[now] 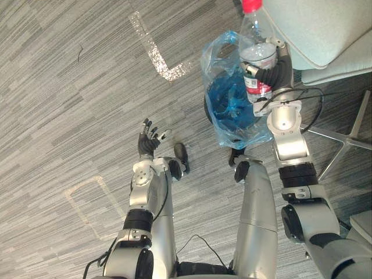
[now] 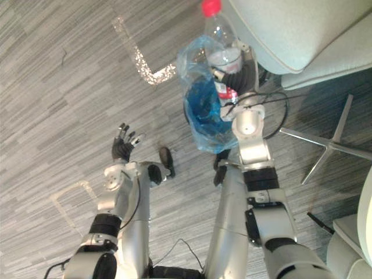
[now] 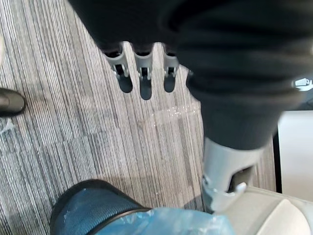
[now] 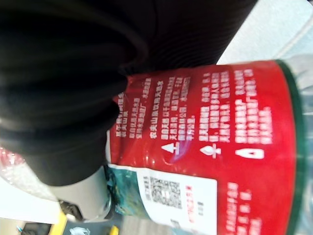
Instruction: Gather rubbish on tea table into small bin, then transfer packed bag to large trash can.
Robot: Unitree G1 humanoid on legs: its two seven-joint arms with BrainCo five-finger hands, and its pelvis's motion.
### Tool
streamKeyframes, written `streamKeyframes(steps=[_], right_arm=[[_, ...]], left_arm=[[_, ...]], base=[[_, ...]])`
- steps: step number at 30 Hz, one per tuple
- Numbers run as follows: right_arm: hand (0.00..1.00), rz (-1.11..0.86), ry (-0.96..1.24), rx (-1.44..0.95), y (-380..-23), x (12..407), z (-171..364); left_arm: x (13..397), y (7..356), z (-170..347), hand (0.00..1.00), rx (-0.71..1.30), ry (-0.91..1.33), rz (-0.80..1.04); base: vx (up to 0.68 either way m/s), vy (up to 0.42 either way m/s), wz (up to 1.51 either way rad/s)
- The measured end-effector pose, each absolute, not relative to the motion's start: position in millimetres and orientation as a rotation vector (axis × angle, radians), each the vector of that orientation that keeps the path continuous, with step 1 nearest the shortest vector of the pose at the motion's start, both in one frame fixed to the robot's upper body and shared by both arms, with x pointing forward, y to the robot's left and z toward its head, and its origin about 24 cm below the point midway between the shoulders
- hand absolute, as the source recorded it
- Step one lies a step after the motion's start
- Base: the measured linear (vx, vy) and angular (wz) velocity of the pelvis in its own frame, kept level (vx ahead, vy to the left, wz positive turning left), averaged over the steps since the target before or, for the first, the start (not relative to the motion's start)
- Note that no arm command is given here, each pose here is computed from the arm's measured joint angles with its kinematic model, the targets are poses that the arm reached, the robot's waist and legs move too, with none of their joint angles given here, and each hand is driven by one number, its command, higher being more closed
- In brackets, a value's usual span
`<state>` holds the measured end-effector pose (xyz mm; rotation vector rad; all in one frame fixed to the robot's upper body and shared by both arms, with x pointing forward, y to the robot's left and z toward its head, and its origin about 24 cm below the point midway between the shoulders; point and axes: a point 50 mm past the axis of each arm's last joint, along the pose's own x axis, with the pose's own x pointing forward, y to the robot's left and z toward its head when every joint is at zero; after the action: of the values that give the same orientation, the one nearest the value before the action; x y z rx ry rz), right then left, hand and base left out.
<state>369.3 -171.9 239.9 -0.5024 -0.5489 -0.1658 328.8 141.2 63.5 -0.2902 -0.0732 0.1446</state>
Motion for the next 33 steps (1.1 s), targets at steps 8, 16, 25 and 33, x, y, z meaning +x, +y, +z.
streamKeyframes(steps=[8, 16, 25, 33], right_arm=[[0.00, -0.169, -0.456, -0.586, -176.6, 375.3, 228.9], [0.00, -0.185, -0.425, -0.644, -178.8, 376.2, 227.2], [0.00, -0.174, -0.491, -0.678, -169.0, 368.0, 231.2], [0.00, 0.001, -0.531, -0.946, -131.7, 363.3, 218.3]], left_arm=[[330.9, 143.9, 64.5, 0.00, -0.305, -0.063, 0.147], [331.3, 136.8, 63.6, 0.00, -0.346, -0.048, 0.144], [333.1, 140.7, 66.1, 0.00, -0.349, -0.055, 0.157], [332.3, 148.8, 64.5, 0.00, -0.343, -0.055, 0.191]], base=[[-0.09, -0.053, 0.03], [-0.07, -0.037, 0.02], [-0.07, -0.026, -0.05], [-0.06, -0.007, -0.27]])
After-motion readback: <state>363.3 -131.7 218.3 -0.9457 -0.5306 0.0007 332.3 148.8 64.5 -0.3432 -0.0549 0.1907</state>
